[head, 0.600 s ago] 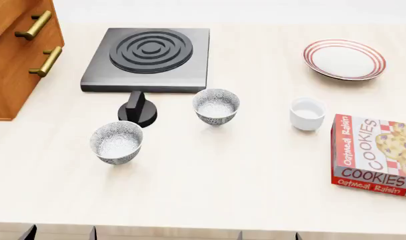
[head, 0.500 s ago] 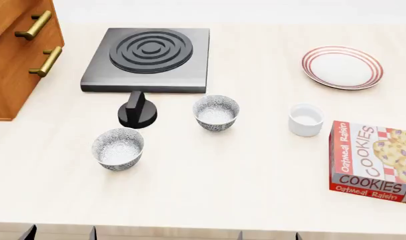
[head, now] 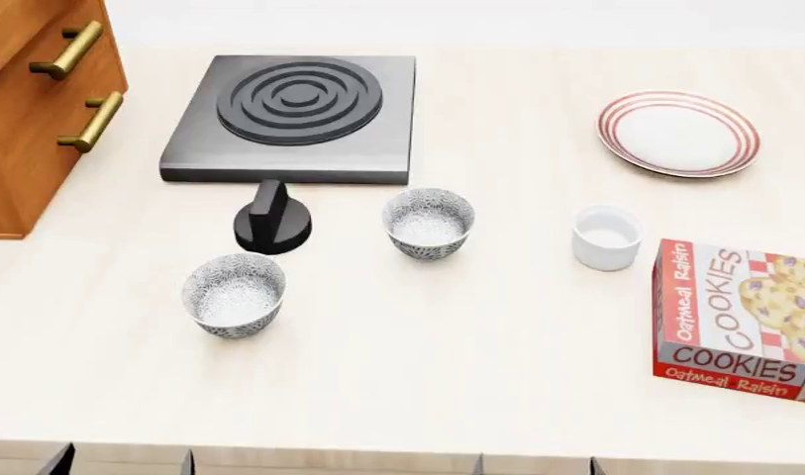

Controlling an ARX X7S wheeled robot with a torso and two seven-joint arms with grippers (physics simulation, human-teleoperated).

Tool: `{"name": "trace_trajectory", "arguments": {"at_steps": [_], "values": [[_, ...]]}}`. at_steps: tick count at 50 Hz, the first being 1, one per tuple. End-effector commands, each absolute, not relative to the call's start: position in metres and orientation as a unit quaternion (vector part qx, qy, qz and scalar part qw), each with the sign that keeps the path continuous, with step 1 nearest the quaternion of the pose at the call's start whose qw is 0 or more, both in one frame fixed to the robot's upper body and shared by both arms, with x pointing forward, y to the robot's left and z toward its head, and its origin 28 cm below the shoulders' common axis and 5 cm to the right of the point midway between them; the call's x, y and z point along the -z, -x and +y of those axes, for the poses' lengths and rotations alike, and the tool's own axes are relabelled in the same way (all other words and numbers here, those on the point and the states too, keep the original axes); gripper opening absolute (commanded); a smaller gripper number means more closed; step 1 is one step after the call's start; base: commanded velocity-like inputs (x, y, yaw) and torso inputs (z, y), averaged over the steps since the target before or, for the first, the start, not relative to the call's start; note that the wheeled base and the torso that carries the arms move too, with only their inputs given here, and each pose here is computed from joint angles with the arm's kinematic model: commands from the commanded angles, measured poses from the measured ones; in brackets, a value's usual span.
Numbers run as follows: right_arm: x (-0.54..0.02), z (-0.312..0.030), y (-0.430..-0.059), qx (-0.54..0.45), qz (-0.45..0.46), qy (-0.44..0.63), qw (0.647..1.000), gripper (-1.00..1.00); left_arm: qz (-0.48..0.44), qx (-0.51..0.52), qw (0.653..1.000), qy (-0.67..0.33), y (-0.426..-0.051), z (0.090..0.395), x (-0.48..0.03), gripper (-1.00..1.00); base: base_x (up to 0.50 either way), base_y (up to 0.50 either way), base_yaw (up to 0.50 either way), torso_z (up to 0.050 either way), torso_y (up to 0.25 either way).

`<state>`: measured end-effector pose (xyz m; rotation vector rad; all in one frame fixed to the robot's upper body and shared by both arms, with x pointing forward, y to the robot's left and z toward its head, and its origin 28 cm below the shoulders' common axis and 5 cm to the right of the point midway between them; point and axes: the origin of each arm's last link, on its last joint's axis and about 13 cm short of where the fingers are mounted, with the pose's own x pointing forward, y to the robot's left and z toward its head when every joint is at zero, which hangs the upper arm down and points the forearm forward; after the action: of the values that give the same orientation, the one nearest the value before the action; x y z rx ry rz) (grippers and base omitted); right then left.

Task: Pick the akita bowl next to the ramekin and place it on the plate.

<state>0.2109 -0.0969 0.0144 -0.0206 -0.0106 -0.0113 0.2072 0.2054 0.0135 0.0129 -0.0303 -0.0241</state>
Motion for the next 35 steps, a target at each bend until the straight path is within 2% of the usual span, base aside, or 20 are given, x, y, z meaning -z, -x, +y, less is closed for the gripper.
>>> {"name": "trace_trajectory", "arguments": {"at_steps": [1, 17, 35], "values": [[-0.021, -0.099, -0.210, 0.012, -0.017, 0.018, 1.000, 1.00, -0.034, 0.018, 0.999, -0.014, -0.205, 0.206, -0.017, 1.00, 0.00, 0.00, 0.00, 0.000, 0.000], [-0.057, -0.094, -0.200, 0.020, -0.054, 0.030, 0.998, 1.00, -0.085, -0.011, 0.996, -0.027, -0.206, 0.214, -0.055, 1.00, 0.00, 0.00, 0.00, 0.000, 0.000], [-0.115, -0.089, -0.191, 0.025, -0.100, 0.057, 0.993, 1.00, -0.152, 0.005, 0.988, -0.013, -0.193, 0.213, -0.127, 1.00, 0.00, 0.00, 0.00, 0.000, 0.000]]}}
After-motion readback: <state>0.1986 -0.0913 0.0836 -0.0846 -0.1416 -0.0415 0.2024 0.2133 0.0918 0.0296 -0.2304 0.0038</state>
